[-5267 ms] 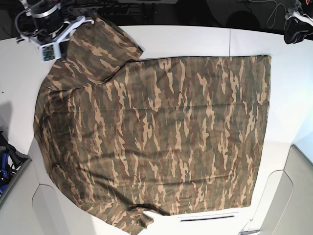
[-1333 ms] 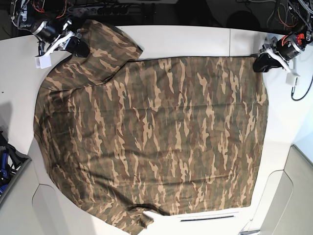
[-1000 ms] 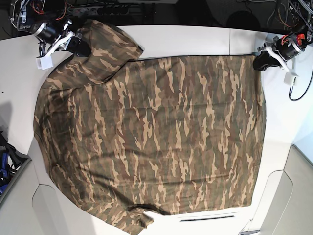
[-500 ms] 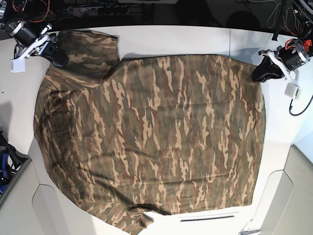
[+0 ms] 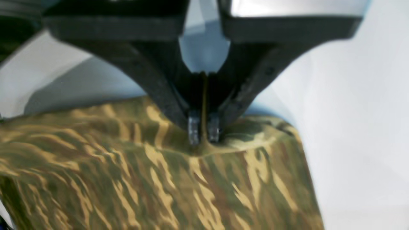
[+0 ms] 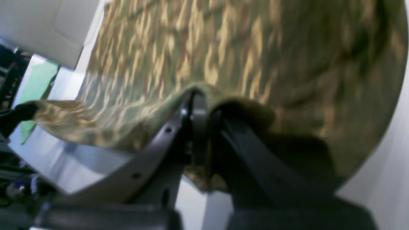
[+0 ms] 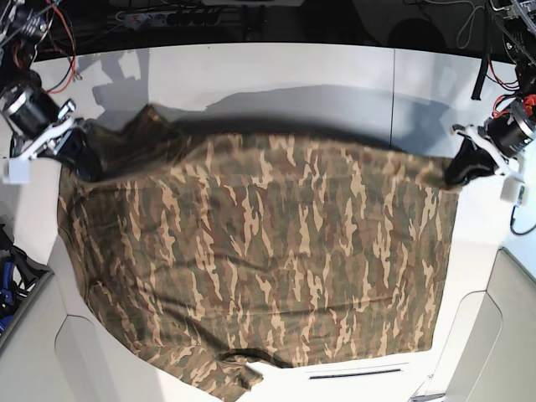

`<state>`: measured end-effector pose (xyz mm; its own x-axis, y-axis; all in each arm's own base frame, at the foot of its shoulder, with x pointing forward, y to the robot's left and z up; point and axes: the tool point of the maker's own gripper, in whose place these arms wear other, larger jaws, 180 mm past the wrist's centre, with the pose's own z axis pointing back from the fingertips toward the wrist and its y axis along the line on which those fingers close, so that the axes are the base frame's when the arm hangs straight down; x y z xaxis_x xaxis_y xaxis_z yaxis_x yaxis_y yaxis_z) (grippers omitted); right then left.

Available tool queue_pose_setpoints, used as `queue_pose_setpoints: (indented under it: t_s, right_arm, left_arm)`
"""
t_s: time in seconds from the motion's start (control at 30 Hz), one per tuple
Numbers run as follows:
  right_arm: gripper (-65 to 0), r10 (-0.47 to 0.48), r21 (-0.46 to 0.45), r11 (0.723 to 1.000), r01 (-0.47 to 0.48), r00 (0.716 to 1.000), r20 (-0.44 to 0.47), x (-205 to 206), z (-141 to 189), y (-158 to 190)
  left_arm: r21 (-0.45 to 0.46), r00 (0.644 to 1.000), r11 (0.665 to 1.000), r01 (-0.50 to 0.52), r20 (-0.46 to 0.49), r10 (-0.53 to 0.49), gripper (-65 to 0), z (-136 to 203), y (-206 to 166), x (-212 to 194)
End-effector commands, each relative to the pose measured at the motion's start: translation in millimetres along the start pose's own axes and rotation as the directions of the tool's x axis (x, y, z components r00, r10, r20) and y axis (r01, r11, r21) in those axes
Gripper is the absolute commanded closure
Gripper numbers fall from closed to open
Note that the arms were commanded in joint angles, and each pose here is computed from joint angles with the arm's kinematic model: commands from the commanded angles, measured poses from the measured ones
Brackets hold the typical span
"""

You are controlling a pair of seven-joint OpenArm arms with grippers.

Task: Fold the T-shirt properly
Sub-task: 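Lift the shoulders and fold them over toward the hem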

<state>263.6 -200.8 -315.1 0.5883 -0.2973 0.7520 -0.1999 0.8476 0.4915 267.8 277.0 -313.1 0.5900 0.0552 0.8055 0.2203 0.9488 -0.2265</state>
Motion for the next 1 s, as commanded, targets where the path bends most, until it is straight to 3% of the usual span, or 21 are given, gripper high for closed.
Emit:
queue_pose_setpoints:
  t_s: [0.0,0.2,0.37,0.47,0.63,0.8,0.97]
  right_arm:
    - [0.0,0.037,0.004,0.999,-0.038,0.997,0.063,23.9,-0.4,1.7]
    - [0.0,0.131,-0.003,0.991,-0.132,0.985,0.116,61.1,-20.5,10.2]
    - [0.0,0.231,-0.015,0.973,-0.231,0.967,0.108,75.7,-43.8,22.5]
    - [0.0,0.244,-0.006,0.97,-0.244,0.965,0.1,78.4,-60.6,25.5]
    - [0.0,0.197,0.009,0.98,-0.199,0.976,0.089,89.6,-93.9,14.0]
    - [0.0,0.111,0.024,0.993,-0.114,0.988,0.103,105.1,-119.0,-1.4]
    - [0.0,0.041,0.039,0.998,-0.045,0.995,0.095,110.2,-139.8,-10.9]
  left_arm:
    - [0.007,0.998,1.0,0.023,0.051,-0.023,0.0,1.8,5.0,17.3]
    - [0.022,0.995,0.998,-0.058,0.081,0.056,0.0,-13.6,27.4,24.6]
    - [0.022,0.989,0.995,-0.096,0.116,0.092,0.0,-23.6,38.3,38.2]
    - [0.028,0.986,0.994,-0.106,0.133,0.101,0.0,-27.5,43.8,44.7]
    - [0.065,0.978,0.99,-0.127,0.174,0.114,0.0,-34.4,60.6,52.0]
    - [0.038,0.979,0.989,-0.144,0.154,0.136,0.0,-48.7,56.6,47.9]
    - [0.076,0.984,0.996,-0.047,0.173,0.033,0.0,-60.0,52.9,50.5]
